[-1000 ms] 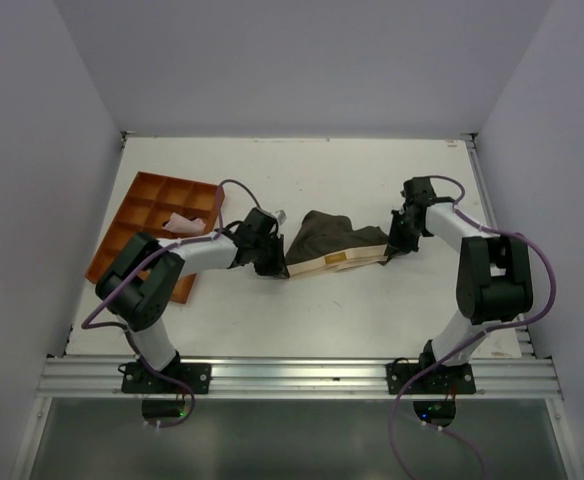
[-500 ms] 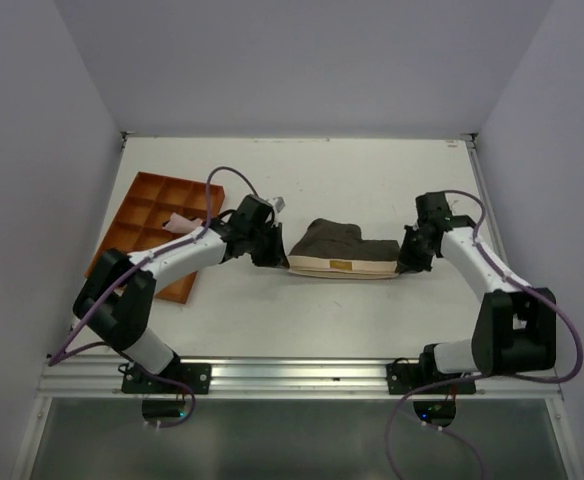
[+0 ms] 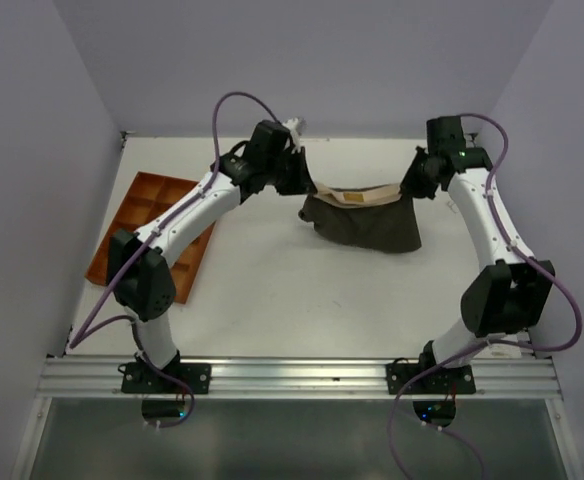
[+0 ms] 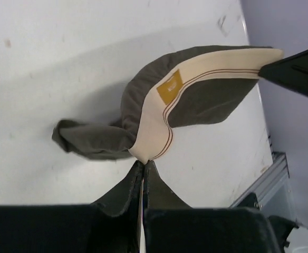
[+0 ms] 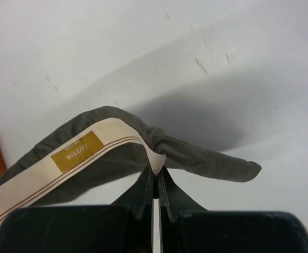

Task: Roll the underwear
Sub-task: Flatten the underwear

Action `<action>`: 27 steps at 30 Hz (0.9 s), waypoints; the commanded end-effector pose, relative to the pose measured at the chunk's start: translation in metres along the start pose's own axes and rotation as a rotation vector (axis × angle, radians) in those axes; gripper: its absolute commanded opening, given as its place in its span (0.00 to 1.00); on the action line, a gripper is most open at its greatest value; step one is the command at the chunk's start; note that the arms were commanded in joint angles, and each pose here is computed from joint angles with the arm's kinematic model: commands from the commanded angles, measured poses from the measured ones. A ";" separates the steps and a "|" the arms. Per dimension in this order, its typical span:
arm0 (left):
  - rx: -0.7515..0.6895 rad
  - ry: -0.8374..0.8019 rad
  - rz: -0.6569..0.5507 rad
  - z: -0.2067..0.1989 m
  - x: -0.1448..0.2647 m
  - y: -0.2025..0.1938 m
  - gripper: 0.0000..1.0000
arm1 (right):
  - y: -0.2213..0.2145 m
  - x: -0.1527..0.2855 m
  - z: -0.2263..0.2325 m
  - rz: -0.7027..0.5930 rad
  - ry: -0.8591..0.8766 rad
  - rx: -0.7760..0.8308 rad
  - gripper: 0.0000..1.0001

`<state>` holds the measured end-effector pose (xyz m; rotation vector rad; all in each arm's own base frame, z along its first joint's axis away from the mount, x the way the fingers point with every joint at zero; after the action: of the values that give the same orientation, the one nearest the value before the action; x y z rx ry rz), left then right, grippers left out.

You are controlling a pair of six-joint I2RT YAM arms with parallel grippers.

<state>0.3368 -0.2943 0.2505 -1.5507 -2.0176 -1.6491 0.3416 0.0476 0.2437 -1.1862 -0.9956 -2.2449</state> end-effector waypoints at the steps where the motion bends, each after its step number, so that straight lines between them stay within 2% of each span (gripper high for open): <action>1: -0.077 0.056 -0.109 0.004 0.005 0.062 0.00 | 0.055 0.023 0.040 -0.135 0.083 0.010 0.00; 3: -0.069 0.073 -0.171 0.007 0.018 0.094 0.00 | 0.069 0.022 0.047 -0.148 0.096 0.007 0.00; 6: -0.040 0.070 -0.192 0.024 0.015 0.109 0.00 | 0.085 0.028 0.059 -0.177 0.130 0.044 0.00; 9: -0.034 0.058 -0.189 0.030 0.017 0.105 0.00 | 0.085 0.031 0.060 -0.169 0.139 0.077 0.00; 11: -0.025 0.056 -0.157 0.035 0.014 0.084 0.00 | 0.069 0.021 0.047 -0.115 0.121 0.090 0.00; 12: -0.020 0.054 -0.141 0.037 0.013 0.074 0.00 | 0.065 0.031 0.045 -0.143 0.157 0.091 0.00; 13: -0.002 0.065 -0.100 0.045 0.010 0.050 0.00 | 0.042 0.010 0.025 -0.067 0.110 0.088 0.00; 15: 0.007 0.049 -0.073 0.051 0.004 0.022 0.00 | 0.018 -0.001 0.009 -0.028 0.116 0.084 0.00; 16: 0.045 0.056 0.001 0.060 0.000 -0.017 0.00 | -0.015 -0.015 -0.018 0.053 0.071 0.064 0.00; 18: 0.073 0.018 0.057 0.064 -0.004 -0.056 0.00 | -0.046 -0.030 -0.037 0.110 0.079 0.056 0.00; 19: 0.099 0.014 0.098 0.070 -0.007 -0.089 0.00 | -0.077 -0.040 -0.064 0.175 0.024 0.042 0.00; 22: 0.125 0.006 0.203 0.071 -0.010 -0.146 0.00 | -0.117 -0.049 -0.096 0.245 -0.015 0.017 0.00; 27: 0.116 0.004 0.302 0.058 -0.002 -0.199 0.00 | -0.150 -0.041 -0.127 0.293 -0.067 0.007 0.00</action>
<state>0.2196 -0.2183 0.0731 -1.7001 -1.6011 -1.3316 0.1987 0.0524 0.0890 -1.4091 -0.7576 -1.8727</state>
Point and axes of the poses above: each gripper's point midway between its finger pads, its own x axis back along the fingers, its own z axis along the line the jaws close on, y = z × x, the point moved 6 cm from there along x, back along the fingers, and after that the axes turned 13 degrees about -x, right-handed, at the moved point
